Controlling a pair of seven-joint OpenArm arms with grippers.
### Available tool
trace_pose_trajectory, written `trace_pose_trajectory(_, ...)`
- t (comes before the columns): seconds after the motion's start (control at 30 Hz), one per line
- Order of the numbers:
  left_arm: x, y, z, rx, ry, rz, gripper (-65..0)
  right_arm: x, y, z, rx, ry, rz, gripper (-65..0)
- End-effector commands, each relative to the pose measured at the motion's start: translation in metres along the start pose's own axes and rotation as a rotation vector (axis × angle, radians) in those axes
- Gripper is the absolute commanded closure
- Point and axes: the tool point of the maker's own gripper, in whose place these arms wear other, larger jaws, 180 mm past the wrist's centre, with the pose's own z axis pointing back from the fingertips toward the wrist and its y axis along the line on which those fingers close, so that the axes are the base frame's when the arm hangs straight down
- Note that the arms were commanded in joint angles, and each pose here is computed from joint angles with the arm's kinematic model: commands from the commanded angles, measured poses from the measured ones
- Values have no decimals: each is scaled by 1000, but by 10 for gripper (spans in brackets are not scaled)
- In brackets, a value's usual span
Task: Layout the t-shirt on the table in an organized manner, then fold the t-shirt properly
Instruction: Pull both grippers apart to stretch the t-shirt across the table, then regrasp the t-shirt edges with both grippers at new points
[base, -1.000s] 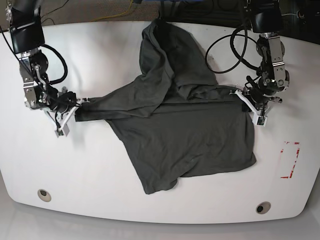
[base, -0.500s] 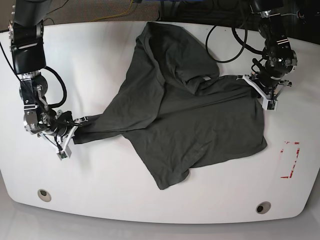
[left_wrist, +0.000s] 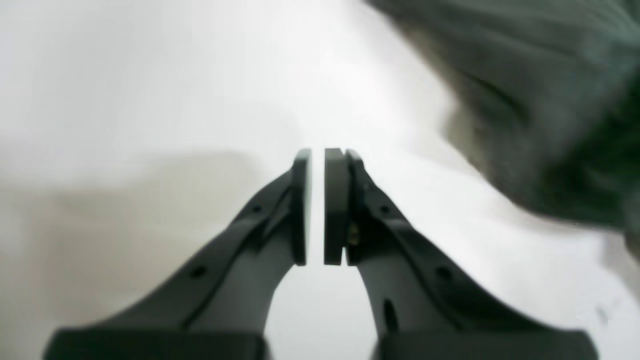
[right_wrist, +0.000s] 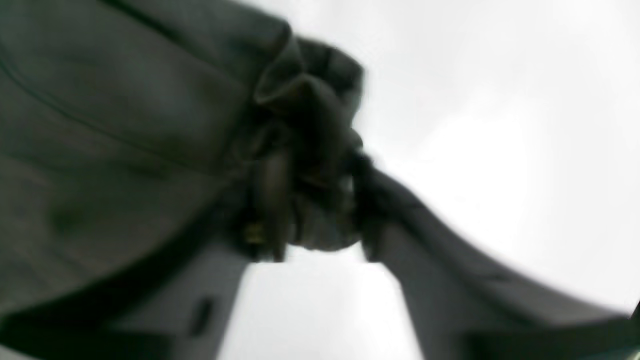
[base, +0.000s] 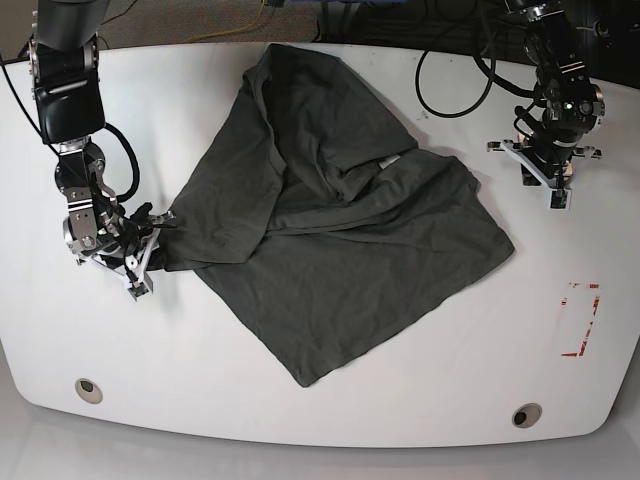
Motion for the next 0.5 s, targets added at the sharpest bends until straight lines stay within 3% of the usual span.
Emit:
trace_pose_trajectory(0.0, 11, 8, 4, 27, -17, -8, -99, 24, -10, 15, -27, -76, 20, -349)
trace_pose_trajectory(0.1, 22, 9, 6, 31, -43, -11, -187, 29, -9, 22, -29, -110, 15, -470)
trace_pose_trajectory(0.27, 44, 9, 15, 41, -107, -26, -287, 40, -10, 36, -37, -172, 0, -605)
trace_pose_trajectory(0.47, 82, -3, 17, 19, -193, -46, -350, 62, 1, 59, -34, -247, 2, -634)
